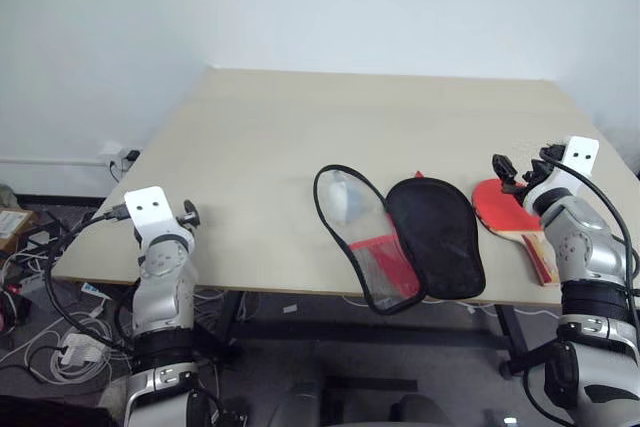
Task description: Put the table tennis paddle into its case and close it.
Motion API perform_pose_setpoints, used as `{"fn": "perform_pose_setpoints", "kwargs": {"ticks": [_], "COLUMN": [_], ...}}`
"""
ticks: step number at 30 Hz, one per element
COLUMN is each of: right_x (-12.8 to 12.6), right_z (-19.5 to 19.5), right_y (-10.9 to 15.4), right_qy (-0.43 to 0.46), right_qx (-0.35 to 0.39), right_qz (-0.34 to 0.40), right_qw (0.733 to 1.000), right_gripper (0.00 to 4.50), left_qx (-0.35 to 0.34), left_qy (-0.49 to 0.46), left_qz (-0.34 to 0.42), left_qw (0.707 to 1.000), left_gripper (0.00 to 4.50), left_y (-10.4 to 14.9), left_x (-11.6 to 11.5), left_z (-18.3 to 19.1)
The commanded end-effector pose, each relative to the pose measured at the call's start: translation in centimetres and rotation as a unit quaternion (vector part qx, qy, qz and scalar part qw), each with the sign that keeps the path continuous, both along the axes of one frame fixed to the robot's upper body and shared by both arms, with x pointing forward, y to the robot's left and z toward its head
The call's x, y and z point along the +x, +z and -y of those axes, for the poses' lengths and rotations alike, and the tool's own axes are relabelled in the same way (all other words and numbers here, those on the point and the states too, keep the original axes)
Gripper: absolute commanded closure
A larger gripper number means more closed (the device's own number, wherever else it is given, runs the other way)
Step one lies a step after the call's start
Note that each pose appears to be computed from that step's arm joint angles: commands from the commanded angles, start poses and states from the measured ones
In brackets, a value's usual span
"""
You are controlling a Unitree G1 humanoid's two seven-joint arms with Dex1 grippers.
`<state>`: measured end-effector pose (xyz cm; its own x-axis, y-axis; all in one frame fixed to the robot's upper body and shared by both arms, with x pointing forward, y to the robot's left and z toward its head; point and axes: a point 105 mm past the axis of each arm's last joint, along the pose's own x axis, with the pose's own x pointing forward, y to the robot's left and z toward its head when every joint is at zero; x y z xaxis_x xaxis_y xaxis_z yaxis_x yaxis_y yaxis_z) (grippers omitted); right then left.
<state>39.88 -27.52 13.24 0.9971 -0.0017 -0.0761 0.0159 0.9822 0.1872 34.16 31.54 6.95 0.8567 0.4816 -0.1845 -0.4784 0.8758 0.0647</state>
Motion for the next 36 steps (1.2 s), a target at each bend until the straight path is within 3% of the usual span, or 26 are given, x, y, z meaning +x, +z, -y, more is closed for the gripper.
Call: {"fn": "perform_pose_setpoints", "kwargs": {"ticks": [1, 11, 14, 20, 22, 27, 33, 36], "right_x": [0.3, -1.5, -2.9, -5.4, -5.9, -6.4, -6.9, -7.2], "right_z": [-0.7, -0.6, 0.0, 1.7, 1.9, 2.9, 4.0, 4.4], "right_y": [3.2, 2.6, 1.7, -0.6, -0.7, -1.6, -2.1, -2.3], "right_qy": [0.001, 0.021, 0.037, 0.039, 0.037, 0.023, 0.006, 0.002], "right_qx": [0.003, -0.031, -0.046, -0.064, -0.053, -0.017, -0.019, -0.025], "right_qz": [0.051, 0.012, -0.032, -0.117, -0.125, -0.153, -0.176, -0.19], "right_qw": [0.999, 0.999, 0.998, 0.99, 0.99, 0.988, 0.984, 0.981], "right_gripper": [0.02, 0.02, 0.02, 0.02, 0.02, 0.02, 0.02, 0.02], "left_qx": [0.015, -0.005, 0.029, -0.001, -0.021, -0.028, -0.045, -0.033], "left_qy": [-0.011, -0.104, -0.149, -0.218, -0.293, -0.488, -0.618, -0.65], "left_qz": [0.029, 0.074, 0.082, 0.064, 0.059, 0.042, -0.004, -0.023], "left_qw": [0.999, 0.992, 0.985, 0.974, 0.954, 0.871, 0.785, 0.758], "left_gripper": [0.65, 0.65, 0.65, 0.65, 0.65, 0.65, 0.65, 0.65], "left_y": [2.2, 4.8, 5.9, 4.8, 4.7, 5.2, 4.9, 5.0], "left_x": [0.6, 2.6, 3.0, 3.3, 3.0, 0.6, -2.0, -2.5], "left_z": [0.2, 2.8, 4.1, 7.5, 10.7, 17.3, 18.9, 18.7]}}
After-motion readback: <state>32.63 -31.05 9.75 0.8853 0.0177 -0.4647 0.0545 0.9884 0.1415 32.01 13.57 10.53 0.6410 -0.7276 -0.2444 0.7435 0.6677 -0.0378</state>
